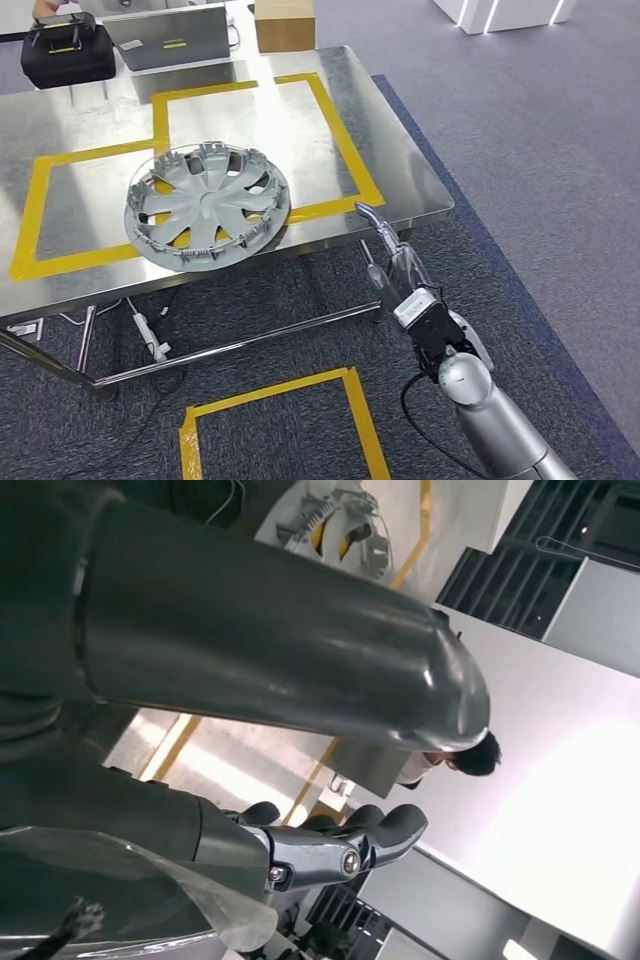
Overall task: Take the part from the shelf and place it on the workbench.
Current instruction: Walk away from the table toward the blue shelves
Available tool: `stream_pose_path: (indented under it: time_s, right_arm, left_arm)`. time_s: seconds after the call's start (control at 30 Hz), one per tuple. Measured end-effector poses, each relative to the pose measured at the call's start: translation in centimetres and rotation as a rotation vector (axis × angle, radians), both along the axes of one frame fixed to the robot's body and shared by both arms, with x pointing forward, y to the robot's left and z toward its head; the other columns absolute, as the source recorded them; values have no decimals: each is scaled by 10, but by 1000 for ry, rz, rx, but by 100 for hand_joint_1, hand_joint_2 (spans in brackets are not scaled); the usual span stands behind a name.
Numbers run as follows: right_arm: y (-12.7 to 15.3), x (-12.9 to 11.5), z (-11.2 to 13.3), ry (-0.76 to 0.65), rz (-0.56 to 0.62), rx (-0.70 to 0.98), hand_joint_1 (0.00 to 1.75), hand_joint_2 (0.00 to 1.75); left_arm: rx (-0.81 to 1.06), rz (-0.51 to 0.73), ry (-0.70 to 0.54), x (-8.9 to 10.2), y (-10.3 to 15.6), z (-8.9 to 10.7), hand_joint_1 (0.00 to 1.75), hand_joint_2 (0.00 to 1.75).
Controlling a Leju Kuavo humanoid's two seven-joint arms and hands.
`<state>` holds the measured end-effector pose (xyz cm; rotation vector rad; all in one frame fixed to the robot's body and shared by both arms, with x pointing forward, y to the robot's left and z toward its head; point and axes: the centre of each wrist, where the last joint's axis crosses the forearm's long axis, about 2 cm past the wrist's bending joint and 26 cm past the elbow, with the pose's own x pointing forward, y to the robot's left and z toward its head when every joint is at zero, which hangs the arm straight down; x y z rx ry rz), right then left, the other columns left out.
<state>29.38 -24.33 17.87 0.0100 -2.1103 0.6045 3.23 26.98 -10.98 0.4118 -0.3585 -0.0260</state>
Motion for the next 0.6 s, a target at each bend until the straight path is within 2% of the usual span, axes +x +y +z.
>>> stream_pose_path:
  time_s: [0.6]
  right_arm:
    - [-2, -1, -3, 8, 14, -30, 0, 0]
  left_arm:
    - [6, -9, 5, -1, 1, 0, 0, 175]
